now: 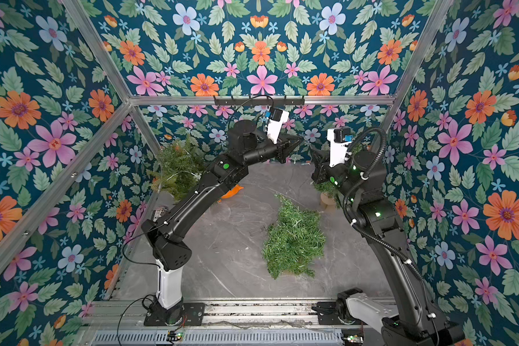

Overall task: Wrap string light around the christmas tree
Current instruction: Wrap the light string around the Christmas tree.

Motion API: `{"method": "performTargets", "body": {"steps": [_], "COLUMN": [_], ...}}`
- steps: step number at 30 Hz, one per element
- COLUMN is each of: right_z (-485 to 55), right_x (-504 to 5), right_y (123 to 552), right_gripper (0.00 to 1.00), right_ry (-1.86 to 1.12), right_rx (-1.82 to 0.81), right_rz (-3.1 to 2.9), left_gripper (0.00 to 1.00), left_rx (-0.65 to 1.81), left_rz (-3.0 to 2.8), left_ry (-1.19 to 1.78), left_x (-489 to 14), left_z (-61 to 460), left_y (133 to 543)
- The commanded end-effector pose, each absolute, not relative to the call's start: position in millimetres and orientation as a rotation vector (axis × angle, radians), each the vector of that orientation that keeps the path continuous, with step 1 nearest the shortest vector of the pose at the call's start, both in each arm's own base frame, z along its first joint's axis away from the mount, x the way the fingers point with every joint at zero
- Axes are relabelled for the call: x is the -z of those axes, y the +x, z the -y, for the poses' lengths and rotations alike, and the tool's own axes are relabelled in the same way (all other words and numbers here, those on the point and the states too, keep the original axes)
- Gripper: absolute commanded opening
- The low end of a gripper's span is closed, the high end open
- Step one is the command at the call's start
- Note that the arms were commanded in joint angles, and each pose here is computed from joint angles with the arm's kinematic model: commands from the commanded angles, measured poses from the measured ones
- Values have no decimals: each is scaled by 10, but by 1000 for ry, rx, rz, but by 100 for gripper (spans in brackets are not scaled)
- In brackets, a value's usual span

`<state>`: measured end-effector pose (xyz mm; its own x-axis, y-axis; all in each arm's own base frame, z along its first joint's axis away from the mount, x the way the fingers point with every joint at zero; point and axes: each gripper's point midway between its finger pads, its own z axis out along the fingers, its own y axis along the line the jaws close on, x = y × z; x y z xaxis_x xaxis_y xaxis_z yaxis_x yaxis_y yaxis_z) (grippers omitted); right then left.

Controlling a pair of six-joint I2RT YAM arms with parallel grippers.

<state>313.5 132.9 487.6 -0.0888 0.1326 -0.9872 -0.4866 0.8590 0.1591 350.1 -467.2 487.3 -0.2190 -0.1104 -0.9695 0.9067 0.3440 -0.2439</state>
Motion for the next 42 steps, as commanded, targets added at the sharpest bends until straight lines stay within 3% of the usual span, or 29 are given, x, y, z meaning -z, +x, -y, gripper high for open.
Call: {"method": "performTargets", "body": {"steps": [1,18,19,22,24,30,36,42], "right_z": [-1377,-1621,-1608,-1443,-1334,-1184,-746,-791], "right_x": [-4888,-4614,-4593,-4595,-4641,-4730,-4719,-4582], "right_y": [2903,1911,1882,1880,1868,1813,2088,2468], "right_gripper": [0,0,9,64,77,84,84,84], "right_ry": [-325,-514,-515,-449,-417,-380,-153,-163], "right_rx": [-595,-937,-932,-823,-750,-655,-420,-346], "right_rz": [-1563,-1587,-1581,-1533,-1495,-1431,-1396,-1496], "left_gripper": [0,0,0,0,0,0,0,0], "left_rx": [1176,1175,1167,1134,1126,1111,1100,1087], "left_rz": [-1412,-1370,-1370,-1373,-1365,-1343,-1321,-1305], "left_ry": [808,1020,1024,1016,1016,997,978,976], "left_x": [-4985,-4870,-4872,-4890,-4902,-4961,-5026,-5040], "left_z": [4756,5069,5060,5007,4983,4930,4892,4855], "left_y": [3338,2728,2716,2727,2715,2720,2726,2708]}}
